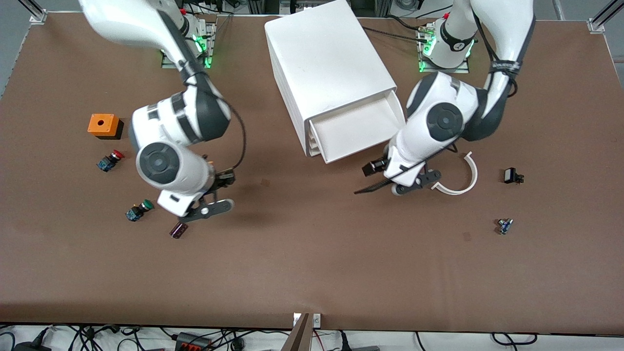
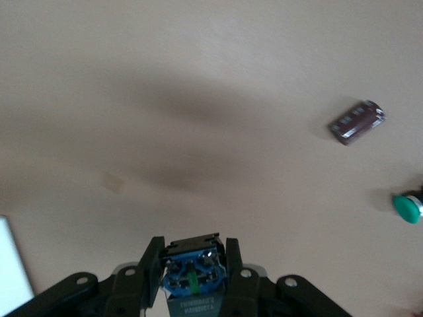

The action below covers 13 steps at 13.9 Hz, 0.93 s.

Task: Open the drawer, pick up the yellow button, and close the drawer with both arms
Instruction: 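Push the drawer shut with the left gripper while the right gripper holds the button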

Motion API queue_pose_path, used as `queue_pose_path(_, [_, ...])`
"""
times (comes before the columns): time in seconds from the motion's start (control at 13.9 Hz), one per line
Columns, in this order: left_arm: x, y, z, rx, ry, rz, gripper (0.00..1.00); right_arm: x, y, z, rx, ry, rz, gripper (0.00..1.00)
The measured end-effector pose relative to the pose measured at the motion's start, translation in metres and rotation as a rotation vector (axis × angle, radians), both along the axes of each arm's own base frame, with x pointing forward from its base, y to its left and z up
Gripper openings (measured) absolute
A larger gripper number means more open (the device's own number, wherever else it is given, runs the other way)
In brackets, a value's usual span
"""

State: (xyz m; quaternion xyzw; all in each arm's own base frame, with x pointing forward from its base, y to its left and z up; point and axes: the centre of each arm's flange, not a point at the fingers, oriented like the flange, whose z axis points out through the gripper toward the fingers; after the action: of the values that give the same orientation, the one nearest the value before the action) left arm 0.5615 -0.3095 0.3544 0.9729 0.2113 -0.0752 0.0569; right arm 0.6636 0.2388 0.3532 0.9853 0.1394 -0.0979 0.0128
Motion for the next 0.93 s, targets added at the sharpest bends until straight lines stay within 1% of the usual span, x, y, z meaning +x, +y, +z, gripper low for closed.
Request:
queue_pose_path(0.14, [-0.019, -0.017, -0.007, 0.005, 0.026, -0.004, 1.00, 0.002, -0.035, -0.028, 0.003, 0.022, -0.005, 0.42])
queue_pose_path(0.22, [-0.027, -0.025, -0.010, 0.007, 0.038, 0.000, 1.00, -0.001, -0.046, -0.043, 0.005, 0.027, -0.011, 0.42])
queue_pose_path(0.36, [-0.045, -0.048, -0.011, 0.008, 0.062, 0.036, 1.00, -0.009, -0.057, -0.069, 0.007, 0.025, -0.025, 0.42])
queue_pose_path(0.5, [-0.073, -0.082, -0.009, 0.010, 0.094, 0.057, 1.00, -0.019, -0.057, -0.088, 0.018, 0.003, -0.026, 0.42])
queue_pose_path(0.65, [-0.095, -0.098, -0.011, 0.034, 0.141, 0.038, 1.00, -0.024, -0.055, -0.099, 0.047, -0.016, -0.040, 0.42])
queue_pose_path(0.72, [-0.100, -0.100, -0.011, 0.045, 0.158, 0.030, 1.00, -0.025, -0.053, -0.102, 0.062, -0.024, -0.049, 0.42])
queue_pose_path(0.93, [-0.101, -0.099, -0.009, 0.051, 0.166, 0.028, 1.00, -0.026, -0.050, -0.119, 0.082, -0.065, -0.059, 0.42])
